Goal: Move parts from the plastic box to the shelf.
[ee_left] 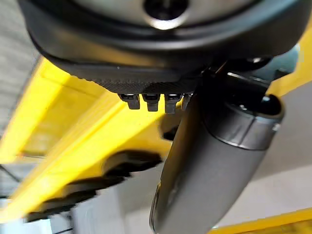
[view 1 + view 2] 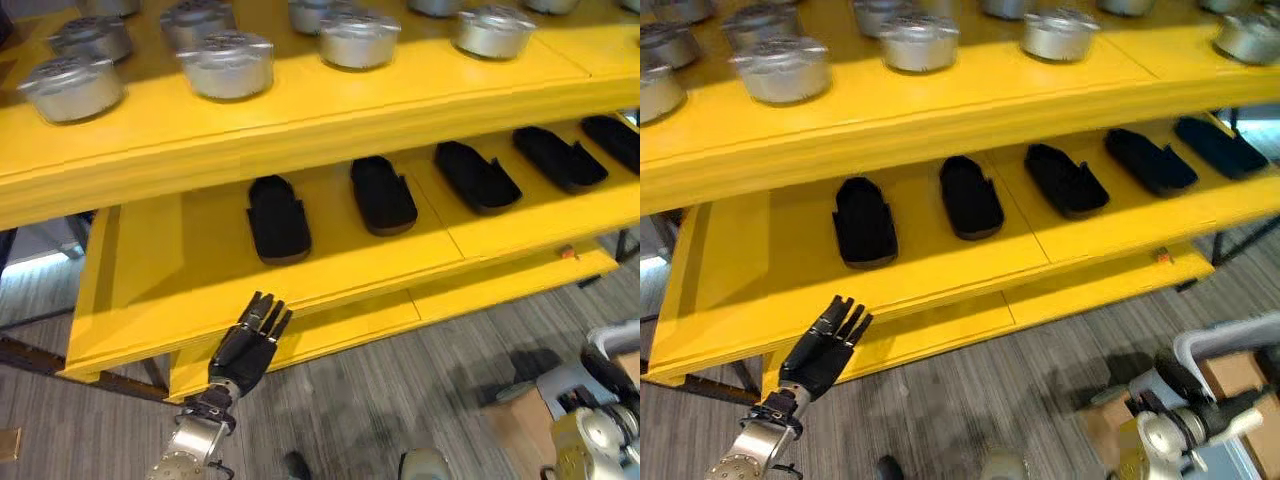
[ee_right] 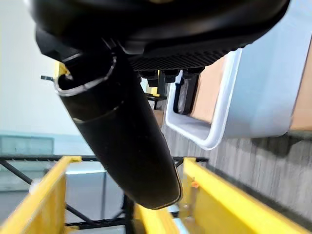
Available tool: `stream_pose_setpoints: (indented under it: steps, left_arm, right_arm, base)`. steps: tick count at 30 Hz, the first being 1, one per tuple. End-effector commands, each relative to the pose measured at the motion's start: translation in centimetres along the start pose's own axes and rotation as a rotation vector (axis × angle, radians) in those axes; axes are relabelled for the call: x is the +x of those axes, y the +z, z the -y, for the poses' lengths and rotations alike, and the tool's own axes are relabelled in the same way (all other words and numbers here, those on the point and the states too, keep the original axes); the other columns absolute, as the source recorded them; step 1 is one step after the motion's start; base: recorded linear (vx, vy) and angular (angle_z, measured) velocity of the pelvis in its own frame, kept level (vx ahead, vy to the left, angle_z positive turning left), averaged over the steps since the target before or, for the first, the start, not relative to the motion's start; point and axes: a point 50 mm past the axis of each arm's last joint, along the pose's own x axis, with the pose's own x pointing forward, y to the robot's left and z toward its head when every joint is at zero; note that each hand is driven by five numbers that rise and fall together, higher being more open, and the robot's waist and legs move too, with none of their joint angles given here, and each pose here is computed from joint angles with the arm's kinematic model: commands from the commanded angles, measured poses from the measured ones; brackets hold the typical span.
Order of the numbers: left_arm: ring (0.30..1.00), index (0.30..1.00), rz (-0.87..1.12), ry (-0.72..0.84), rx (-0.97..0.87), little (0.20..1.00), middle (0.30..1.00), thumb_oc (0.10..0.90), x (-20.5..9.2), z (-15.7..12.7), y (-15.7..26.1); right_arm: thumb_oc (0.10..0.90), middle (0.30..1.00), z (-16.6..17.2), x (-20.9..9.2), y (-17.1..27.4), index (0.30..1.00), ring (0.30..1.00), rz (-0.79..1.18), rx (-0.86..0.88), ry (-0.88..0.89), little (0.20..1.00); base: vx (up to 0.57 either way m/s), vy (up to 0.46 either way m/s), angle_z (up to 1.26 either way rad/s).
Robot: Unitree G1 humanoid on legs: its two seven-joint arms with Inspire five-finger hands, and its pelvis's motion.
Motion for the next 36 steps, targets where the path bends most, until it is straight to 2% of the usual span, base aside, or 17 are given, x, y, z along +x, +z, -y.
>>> stream_pose_setpoints:
  steps: [1, 7, 13, 16, 20, 21, 25, 30, 36]
  left_arm:
    - [1.0, 1.0, 0.174, -0.189, -0.077, 1.0, 1.0, 0.9, 0.1, 4.0, 2.5]
    - [1.0, 1.0, 0.193, -0.093, -0.111, 1.0, 1.0, 0.9, 0.0, 3.0, 2.7]
    - [1.0, 1.0, 0.111, -0.131, -0.079, 1.0, 1.0, 0.9, 0.8, 3.7, 1.7]
    - [1.0, 1.0, 0.082, -0.172, -0.093, 1.0, 1.0, 0.9, 1.3, 4.7, 1.0]
    - [1.0, 1.0, 0.087, -0.164, -0.145, 1.0, 1.0, 0.9, 1.9, 4.9, 0.4]
    - [1.0, 1.0, 0.123, -0.163, -0.157, 1.0, 1.0, 0.9, 2.1, 5.1, 0.1]
    - [1.0, 1.0, 0.183, -0.157, -0.156, 1.0, 1.0, 0.9, 1.9, 5.3, 0.8]
    - [1.0, 1.0, 0.168, -0.191, -0.128, 1.0, 1.0, 0.9, 1.7, 6.7, 1.3]
    - [1.0, 1.0, 0.136, -0.183, -0.109, 1.0, 1.0, 0.9, 1.2, 6.5, 0.3]
  right_arm:
    - [0.9, 1.0, 2.3, 1.5, 3.6, 1.0, 1.0, 0.225, -0.015, -0.094, 1.0]
    - [0.9, 1.0, 4.8, 2.4, 3.9, 1.0, 1.0, 0.267, -0.097, -0.161, 1.0]
    - [0.9, 1.0, 5.8, 2.9, 5.7, 1.0, 1.0, 0.423, -0.243, -0.114, 1.0]
    - [0.9, 1.0, 4.7, 3.3, 7.8, 1.0, 1.0, 0.53, -0.301, -0.057, 1.0]
    - [0.9, 1.0, 2.6, 3.5, 9.0, 1.0, 1.0, 0.576, -0.318, 0.031, 1.0]
    - [0.9, 1.0, 0.3, 3.1, 9.0, 1.0, 1.0, 0.581, -0.308, 0.132, 1.0]
    - [0.9, 1.0, -1.2, 2.3, 8.2, 1.0, 1.0, 0.557, -0.307, 0.245, 1.0]
    - [0.9, 1.0, -2.3, -0.8, 4.3, 1.0, 1.0, 0.455, -0.293, 0.329, 1.0]
    - [0.9, 1.0, -2.4, -1.8, 3.6, 1.0, 1.0, 0.444, -0.317, 0.398, 1.0]
  base:
    - [-0.19, -0.378, -0.86]
    - [-0.2, -0.301, -0.75]
    - [-0.22, -0.25, -0.4]
    - [-0.25, -0.226, -0.21]
    - [-0.14, -0.211, -0.69]
    - [-0.05, -0.188, -1.76]
    - [0.04, -0.091, -1.6]
    - [0.1, -0.028, -1.19]
    - [0.11, 0.069, -0.28]
